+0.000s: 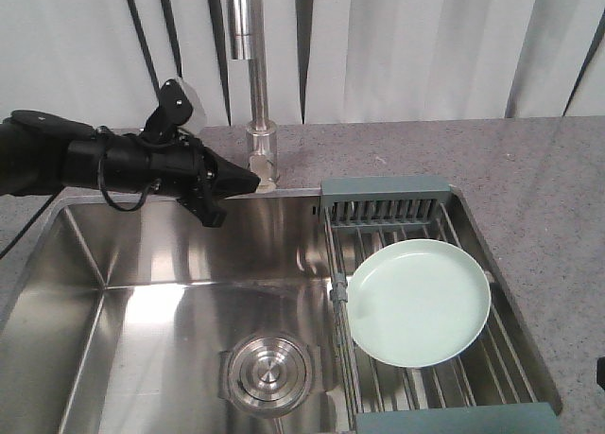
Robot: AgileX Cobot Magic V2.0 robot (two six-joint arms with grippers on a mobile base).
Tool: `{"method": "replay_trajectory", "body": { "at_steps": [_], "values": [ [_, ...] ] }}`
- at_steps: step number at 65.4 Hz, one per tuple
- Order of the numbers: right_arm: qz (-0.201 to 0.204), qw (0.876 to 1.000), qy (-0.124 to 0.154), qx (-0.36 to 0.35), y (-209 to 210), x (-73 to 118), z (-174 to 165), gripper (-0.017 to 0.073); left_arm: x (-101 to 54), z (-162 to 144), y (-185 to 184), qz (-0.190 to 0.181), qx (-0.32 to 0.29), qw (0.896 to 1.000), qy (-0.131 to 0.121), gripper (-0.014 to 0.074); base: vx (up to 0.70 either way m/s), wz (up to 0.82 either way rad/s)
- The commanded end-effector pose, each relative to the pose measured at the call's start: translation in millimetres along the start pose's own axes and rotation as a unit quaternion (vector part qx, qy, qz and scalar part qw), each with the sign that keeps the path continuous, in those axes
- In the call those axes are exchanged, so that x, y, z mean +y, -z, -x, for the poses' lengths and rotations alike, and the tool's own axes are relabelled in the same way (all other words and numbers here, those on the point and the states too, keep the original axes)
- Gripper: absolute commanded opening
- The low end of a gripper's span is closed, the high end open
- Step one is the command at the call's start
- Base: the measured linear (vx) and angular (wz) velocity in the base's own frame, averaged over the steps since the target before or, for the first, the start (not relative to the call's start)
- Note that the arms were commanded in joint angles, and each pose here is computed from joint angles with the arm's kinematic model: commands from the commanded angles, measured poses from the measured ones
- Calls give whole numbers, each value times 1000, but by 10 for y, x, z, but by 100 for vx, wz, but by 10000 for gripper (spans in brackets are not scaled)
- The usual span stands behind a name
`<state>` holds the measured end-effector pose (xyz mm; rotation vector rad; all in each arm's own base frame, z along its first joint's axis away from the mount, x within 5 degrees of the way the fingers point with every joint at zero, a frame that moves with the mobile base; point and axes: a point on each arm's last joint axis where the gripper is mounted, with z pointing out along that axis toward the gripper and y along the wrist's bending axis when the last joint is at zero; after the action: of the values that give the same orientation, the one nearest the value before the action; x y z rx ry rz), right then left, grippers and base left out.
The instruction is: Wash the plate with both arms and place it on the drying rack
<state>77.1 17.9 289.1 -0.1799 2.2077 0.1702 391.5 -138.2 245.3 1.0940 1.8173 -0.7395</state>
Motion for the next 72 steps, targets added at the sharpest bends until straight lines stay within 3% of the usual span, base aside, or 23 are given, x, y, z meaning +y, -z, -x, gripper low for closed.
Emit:
{"method": "replay_trajectory", "body": {
  "at_steps": [1,24,35,58,68,72],
  "values": [
    [-3,999,4,-39,43,-2,120,239,-46,329,32,-4,-51,999,-18,-8,0,0],
    [-3,999,4,-39,43,-2,120,239,156,418,-168,13,-60,998,-35,-8,0,0],
    [-3,999,4,-39,43,-2,120,239,248,525,-137,54,-68,995,-47,-8,0,0],
    [-2,999,3,-39,43,-1,120,239,392,842,-5,131,-95,982,-96,-8,0,0],
    [-2,999,3,-38,43,0,118,239,323,987,40,97,-117,982,-110,-8,0,0],
    [-2,999,3,-38,43,0,118,239,292,1026,54,81,-123,984,-101,-8,0,0]
  ]
}}
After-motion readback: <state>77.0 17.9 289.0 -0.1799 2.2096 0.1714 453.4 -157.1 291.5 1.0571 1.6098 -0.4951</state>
